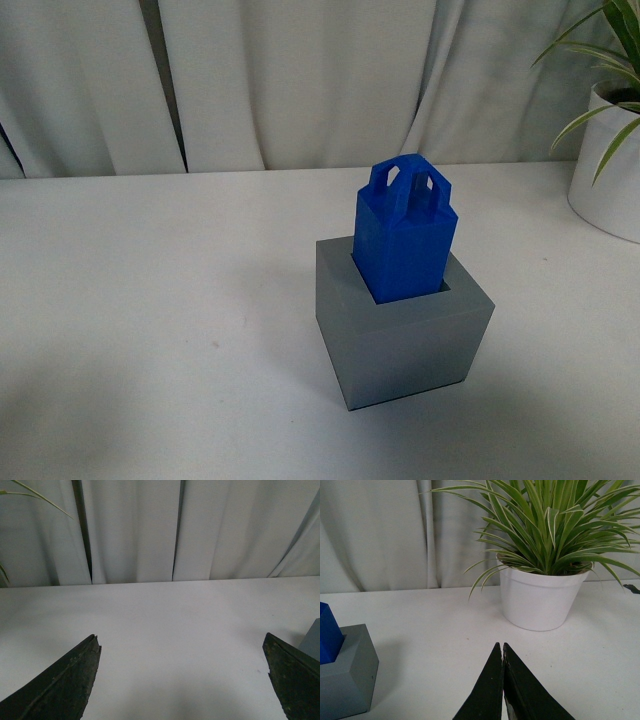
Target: Insert blue part into gray base
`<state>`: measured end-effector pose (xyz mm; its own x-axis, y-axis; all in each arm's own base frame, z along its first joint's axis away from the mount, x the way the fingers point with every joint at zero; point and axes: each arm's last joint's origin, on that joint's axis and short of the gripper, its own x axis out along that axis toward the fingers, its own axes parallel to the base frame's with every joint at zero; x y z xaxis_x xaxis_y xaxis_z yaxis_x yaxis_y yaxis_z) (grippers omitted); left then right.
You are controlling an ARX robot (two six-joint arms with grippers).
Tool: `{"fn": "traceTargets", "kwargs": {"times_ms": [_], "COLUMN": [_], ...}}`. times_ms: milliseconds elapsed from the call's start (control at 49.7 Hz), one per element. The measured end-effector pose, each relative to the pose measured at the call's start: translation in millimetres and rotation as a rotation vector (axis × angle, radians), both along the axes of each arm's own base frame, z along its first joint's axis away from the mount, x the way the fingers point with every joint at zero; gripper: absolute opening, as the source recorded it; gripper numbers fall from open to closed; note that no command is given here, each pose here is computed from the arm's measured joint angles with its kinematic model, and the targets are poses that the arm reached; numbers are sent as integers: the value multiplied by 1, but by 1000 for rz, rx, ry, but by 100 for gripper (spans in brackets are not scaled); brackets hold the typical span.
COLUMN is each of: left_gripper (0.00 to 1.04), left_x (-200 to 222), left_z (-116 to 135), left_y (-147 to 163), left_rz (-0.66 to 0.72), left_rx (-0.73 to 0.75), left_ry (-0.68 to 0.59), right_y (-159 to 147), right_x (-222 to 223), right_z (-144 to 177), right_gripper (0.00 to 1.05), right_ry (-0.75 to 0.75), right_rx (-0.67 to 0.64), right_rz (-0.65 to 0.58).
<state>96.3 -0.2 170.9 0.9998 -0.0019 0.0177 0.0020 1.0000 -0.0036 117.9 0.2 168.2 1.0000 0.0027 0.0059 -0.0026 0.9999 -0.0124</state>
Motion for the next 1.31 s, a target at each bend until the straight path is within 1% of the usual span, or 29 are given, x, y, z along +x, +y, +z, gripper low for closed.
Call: {"fn": "traceTargets", "kwargs": {"times_ms": [463, 543, 603, 704, 744, 784, 885, 985, 1046, 1086, 1126, 1146, 1186, 1307], "left_gripper": [99, 99, 99, 99, 99, 99, 99, 99, 99, 99, 99, 99, 99, 99], "left_x": [0, 0, 0, 0, 0, 0, 0, 0, 0, 0, 0, 0, 0, 0], "left_z": [0, 0, 0, 0, 0, 0, 0, 0, 0, 0, 0, 0, 0, 0], "left_y": [0, 0, 0, 0, 0, 0, 0, 0, 0, 0, 0, 0, 0, 0], "left_rz": [0, 0, 0, 0, 0, 0, 0, 0, 0, 0, 0, 0, 0, 0], "left_rx": [0, 0, 0, 0, 0, 0, 0, 0, 0, 0, 0, 0, 0, 0], "left_ry": [0, 0, 0, 0, 0, 0, 0, 0, 0, 0, 0, 0, 0, 0], "right_y": [0, 0, 0, 0, 0, 0, 0, 0, 0, 0, 0, 0, 0, 0], "right_x": [-10, -17, -20, -20, -20, -20, -20, -20, -20, -20, -20, -20, -20, -20], "right_z": [0, -5, -3, -3, -3, -3, -3, -3, -3, -3, -3, -3, -3, -3], "right_gripper": [2, 2, 2, 2, 9, 19, 41, 66, 78, 89, 98, 99, 97, 97], "right_ry": [-2, 33, 0, 3, 3, 2, 2, 2, 2, 2, 2, 2, 2, 2], "right_rx": [0, 0, 0, 0, 0, 0, 0, 0, 0, 0, 0, 1, 1, 2], "right_rz": [0, 1, 1, 1, 1, 1, 1, 1, 1, 1, 1, 1, 1, 1]}}
